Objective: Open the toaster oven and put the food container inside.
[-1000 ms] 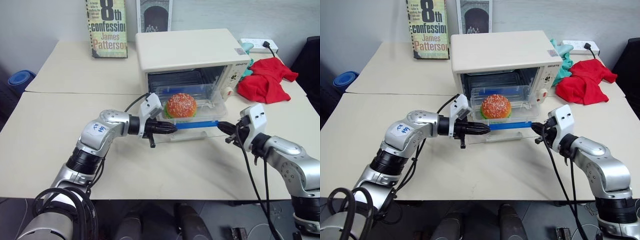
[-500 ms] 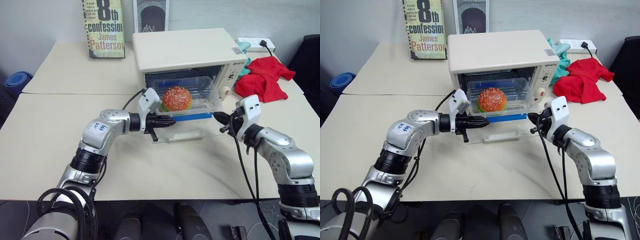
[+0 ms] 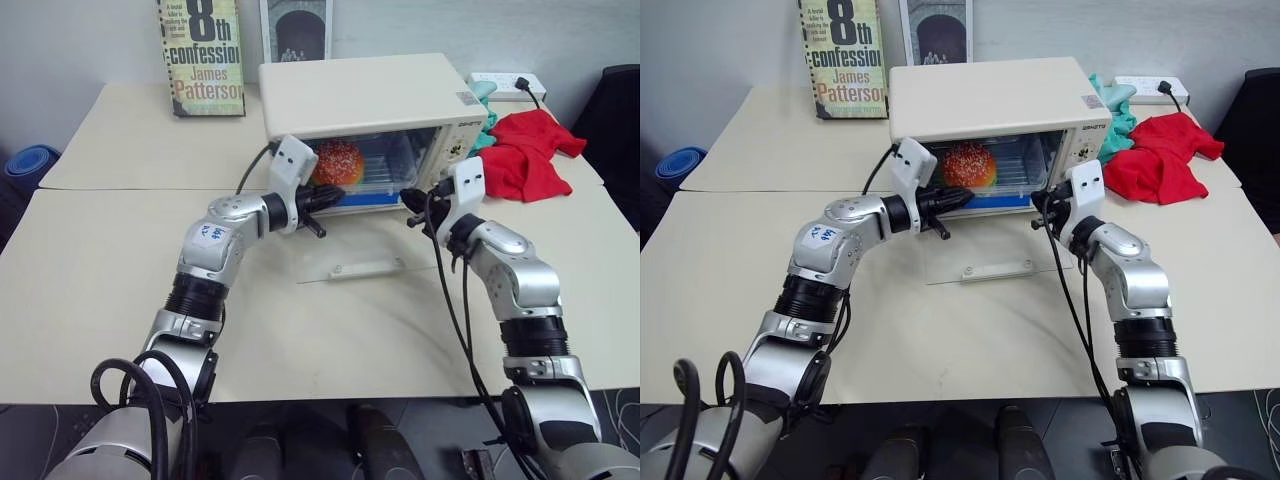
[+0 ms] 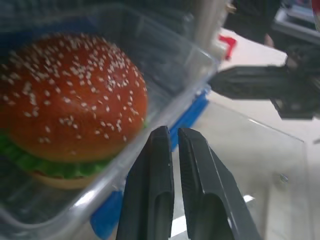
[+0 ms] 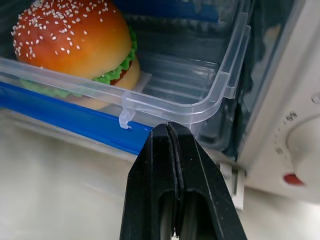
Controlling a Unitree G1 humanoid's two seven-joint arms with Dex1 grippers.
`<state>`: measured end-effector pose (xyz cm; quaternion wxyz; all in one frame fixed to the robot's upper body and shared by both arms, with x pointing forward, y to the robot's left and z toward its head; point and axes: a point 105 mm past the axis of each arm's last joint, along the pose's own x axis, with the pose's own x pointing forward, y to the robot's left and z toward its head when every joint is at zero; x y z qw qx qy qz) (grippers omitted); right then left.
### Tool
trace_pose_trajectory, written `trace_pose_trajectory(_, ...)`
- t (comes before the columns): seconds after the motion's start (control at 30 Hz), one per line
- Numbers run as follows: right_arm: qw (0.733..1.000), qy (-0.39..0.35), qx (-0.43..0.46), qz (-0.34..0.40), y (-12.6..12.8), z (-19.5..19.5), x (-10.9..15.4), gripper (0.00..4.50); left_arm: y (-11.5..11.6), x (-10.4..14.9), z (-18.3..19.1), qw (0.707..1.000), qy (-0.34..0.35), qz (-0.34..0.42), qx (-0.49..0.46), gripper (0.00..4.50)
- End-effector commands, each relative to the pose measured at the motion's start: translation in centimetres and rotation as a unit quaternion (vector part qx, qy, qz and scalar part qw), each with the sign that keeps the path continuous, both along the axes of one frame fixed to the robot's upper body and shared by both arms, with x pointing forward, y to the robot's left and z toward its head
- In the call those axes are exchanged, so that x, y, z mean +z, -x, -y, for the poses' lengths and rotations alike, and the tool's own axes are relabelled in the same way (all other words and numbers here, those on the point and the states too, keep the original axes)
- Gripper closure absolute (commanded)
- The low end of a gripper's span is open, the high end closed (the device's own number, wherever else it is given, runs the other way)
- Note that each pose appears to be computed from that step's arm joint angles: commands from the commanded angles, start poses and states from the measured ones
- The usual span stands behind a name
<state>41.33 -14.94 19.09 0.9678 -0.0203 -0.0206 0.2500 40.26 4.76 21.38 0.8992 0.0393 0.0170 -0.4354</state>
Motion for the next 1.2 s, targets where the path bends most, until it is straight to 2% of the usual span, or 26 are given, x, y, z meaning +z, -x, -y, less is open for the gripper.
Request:
trace_pose_trajectory(0.03,1.0,-0.001,0.008,0.026,-0.3,-0.7,1.1,4.5,-0.2,1.3,-0.6,0.999,0.011,0.027,0.016,4.18)
trace_pose_trajectory(0.17,1.0,-0.008,0.007,0.029,-0.7,-0.8,1.3,4.5,0.0,1.3,-0.7,0.999,0.012,0.026,0.015,4.18)
trace_pose_trajectory(0.33,0.999,-0.001,0.021,0.036,0.3,-0.6,1.8,4.5,1.4,1.3,-1.2,1.0,0.009,0.019,-0.017,4.18)
trace_pose_trajectory(0.43,0.998,0.009,0.044,0.042,3.0,0.1,2.4,4.5,3.8,1.9,-2.9,0.998,0.008,0.016,-0.062,4.18)
trace_pose_trajectory(0.57,0.997,0.03,0.067,0.022,7.4,1.0,2.0,4.5,6.1,2.9,-6.5,0.996,-0.013,0.024,-0.082,3.01)
trace_pose_trajectory(0.7,0.996,0.041,0.078,-0.028,11.3,1.9,0.0,4.5,9.0,4.4,-9.4,0.991,-0.035,0.031,-0.129,1.77)
trace_pose_trajectory(0.87,0.995,0.007,0.047,-0.086,13.0,2.4,-3.0,4.5,11.8,5.1,-11.2,0.981,-0.076,0.021,-0.177,0.22)
trace_pose_trajectory(0.9,0.995,0.005,0.039,-0.094,13.1,2.4,-3.7,4.5,12.0,5.3,-11.5,0.98,-0.084,0.02,-0.181,0.03)
trace_pose_trajectory(1.07,0.993,-0.039,0.002,-0.115,11.7,2.5,-5.9,4.5,12.0,5.9,-12.7,0.977,-0.123,0.029,-0.174,0.03)
trace_pose_trajectory(1.2,0.992,-0.031,-0.013,-0.12,10.3,2.8,-7.2,4.5,12.0,6.6,-12.8,0.974,-0.13,0.04,-0.18,0.03)
